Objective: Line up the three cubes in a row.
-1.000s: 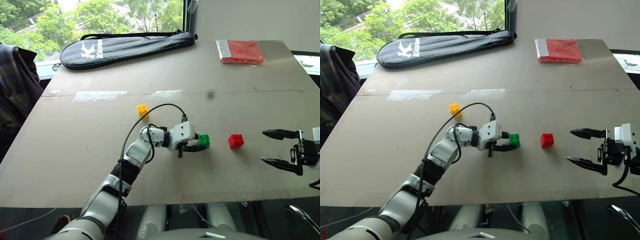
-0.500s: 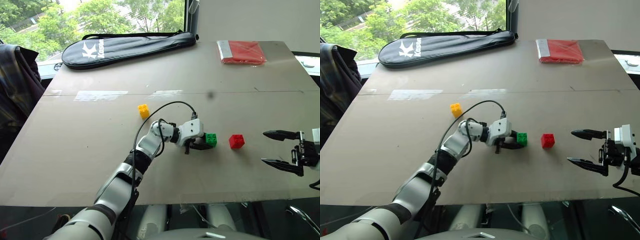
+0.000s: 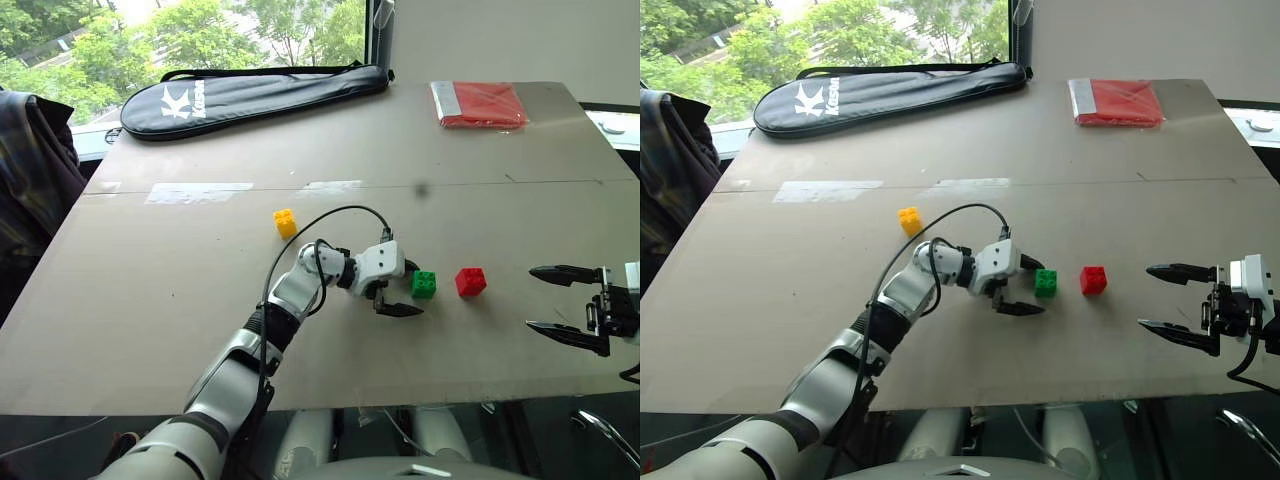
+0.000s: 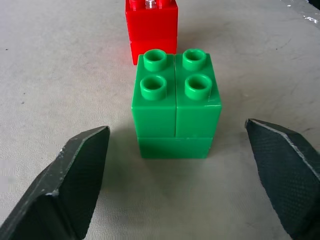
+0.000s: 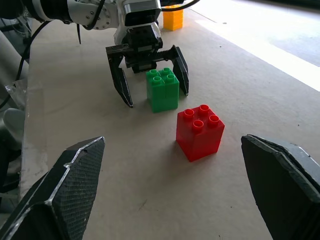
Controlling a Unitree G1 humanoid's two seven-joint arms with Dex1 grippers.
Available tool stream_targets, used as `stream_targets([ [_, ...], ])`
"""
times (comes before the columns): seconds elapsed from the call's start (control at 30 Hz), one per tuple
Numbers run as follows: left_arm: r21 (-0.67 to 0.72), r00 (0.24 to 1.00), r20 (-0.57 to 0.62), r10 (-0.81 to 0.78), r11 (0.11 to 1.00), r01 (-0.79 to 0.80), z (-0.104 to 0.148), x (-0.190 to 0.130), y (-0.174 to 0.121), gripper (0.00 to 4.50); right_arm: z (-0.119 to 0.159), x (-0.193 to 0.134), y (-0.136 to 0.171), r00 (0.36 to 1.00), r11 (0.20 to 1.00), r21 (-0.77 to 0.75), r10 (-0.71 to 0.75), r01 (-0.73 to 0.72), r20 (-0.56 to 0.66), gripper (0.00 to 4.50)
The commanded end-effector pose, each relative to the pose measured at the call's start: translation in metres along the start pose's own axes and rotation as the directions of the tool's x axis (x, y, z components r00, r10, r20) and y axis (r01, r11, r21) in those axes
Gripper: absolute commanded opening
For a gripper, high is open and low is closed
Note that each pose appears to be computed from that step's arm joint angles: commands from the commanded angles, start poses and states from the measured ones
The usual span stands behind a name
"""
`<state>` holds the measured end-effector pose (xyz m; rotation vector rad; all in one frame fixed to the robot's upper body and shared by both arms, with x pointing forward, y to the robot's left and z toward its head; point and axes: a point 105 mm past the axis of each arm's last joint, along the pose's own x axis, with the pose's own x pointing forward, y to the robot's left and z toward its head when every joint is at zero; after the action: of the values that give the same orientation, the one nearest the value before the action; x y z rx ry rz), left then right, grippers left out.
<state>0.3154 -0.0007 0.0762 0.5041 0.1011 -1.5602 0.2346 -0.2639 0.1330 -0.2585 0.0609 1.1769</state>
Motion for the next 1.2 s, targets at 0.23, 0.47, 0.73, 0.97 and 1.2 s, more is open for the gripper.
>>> stream_targets([
  [0.23, -0.091, 0.96, 0.012, 0.278, 0.957, -0.276, 0.007, -0.074, -0.011, 4.47, 0.025, 0.001, -0.003, 0.993, 0.999, -0.04, -0.001, 0.005, 0.115, 4.5],
  [0.47, -0.293, 0.635, 0.016, 0.772, 0.611, -0.735, 0.001, -0.147, -0.009, 4.47, 0.042, 0.011, -0.006, 0.981, 0.999, -0.032, 0.014, -0.008, 0.193, 4.5],
  [0.73, -0.25, 0.198, -0.176, 0.964, 0.151, -0.956, -0.022, -0.166, 0.013, 4.47, 0.045, 0.015, -0.008, 0.979, 0.999, -0.032, 0.033, -0.027, 0.203, 4.5],
  [0.97, -0.199, 0.11, -0.278, 0.954, 0.055, -0.979, -0.041, -0.158, 0.028, 4.47, 0.049, 0.017, -0.012, 0.977, 0.999, -0.037, 0.01, -0.002, 0.212, 4.5],
  [1.2, -0.199, 0.103, -0.273, 0.957, 0.049, -0.979, -0.045, -0.152, 0.042, 4.47, 0.053, 0.015, -0.021, 0.965, 0.997, -0.024, -0.065, 0.074, 0.256, 4.5],
])
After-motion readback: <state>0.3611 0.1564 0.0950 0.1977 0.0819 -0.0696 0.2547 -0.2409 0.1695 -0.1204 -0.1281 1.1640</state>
